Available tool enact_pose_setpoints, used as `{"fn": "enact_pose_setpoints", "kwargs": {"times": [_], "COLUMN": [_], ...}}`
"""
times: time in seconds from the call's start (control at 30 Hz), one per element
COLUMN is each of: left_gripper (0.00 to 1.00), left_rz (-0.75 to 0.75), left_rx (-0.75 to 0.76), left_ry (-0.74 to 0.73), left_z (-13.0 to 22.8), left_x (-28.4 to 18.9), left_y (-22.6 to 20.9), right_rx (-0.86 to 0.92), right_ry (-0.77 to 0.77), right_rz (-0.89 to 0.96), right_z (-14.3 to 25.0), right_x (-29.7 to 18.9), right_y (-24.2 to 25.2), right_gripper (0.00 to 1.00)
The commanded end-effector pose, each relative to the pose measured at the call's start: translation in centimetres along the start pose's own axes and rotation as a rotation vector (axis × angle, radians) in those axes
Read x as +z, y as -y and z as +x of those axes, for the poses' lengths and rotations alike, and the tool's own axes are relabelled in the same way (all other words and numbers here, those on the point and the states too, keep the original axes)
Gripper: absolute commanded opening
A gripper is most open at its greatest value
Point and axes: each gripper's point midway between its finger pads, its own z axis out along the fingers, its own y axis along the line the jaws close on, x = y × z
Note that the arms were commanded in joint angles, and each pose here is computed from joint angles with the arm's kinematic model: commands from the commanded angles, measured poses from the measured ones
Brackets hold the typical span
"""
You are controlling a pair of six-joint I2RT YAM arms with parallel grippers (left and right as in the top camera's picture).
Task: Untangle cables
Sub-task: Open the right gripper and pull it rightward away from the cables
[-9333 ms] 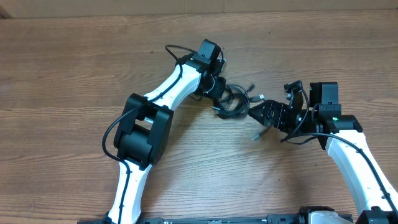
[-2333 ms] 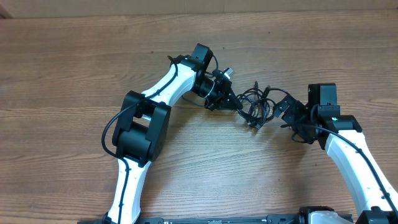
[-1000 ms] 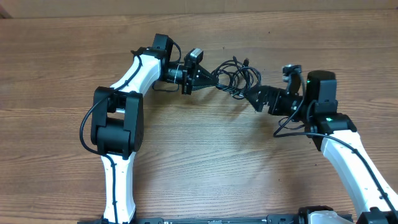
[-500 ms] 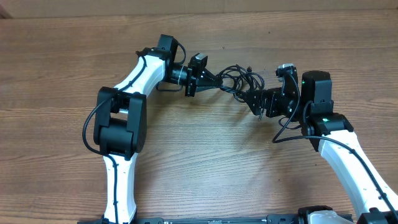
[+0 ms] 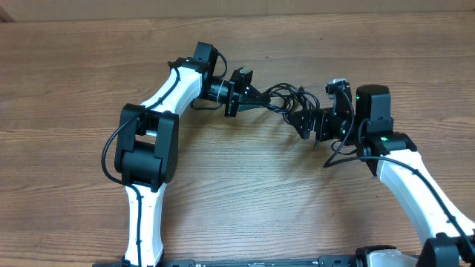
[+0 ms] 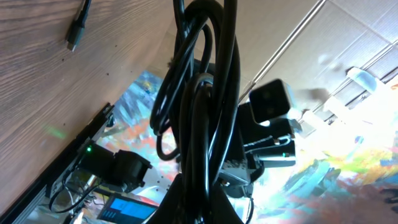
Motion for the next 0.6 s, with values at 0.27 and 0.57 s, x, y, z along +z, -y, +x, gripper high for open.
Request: {"fn": "enact_pose_setpoints", "kwargs": {"times": [0.27,0.57], "left_gripper": [0.04,0.04], "left_rz": [0.033,0.028], "left_rx": [-0.026,-0.027], "left_ry": [-0.031,-0.025], "left_z": [0.4,0.3], "left_x": [0.1,0.0], "left_y": [0.2,0.1], "right_rx": [-0.023,-0.054], "right_ry": [-0.029,-0.034], "right_rz": [-0.028,-0.109], "right_z": [0.7,0.8], "right_x": [0.8,0.7], "right_y": [-0.9,-2.3], "right_gripper": [1.0,1.0]}}
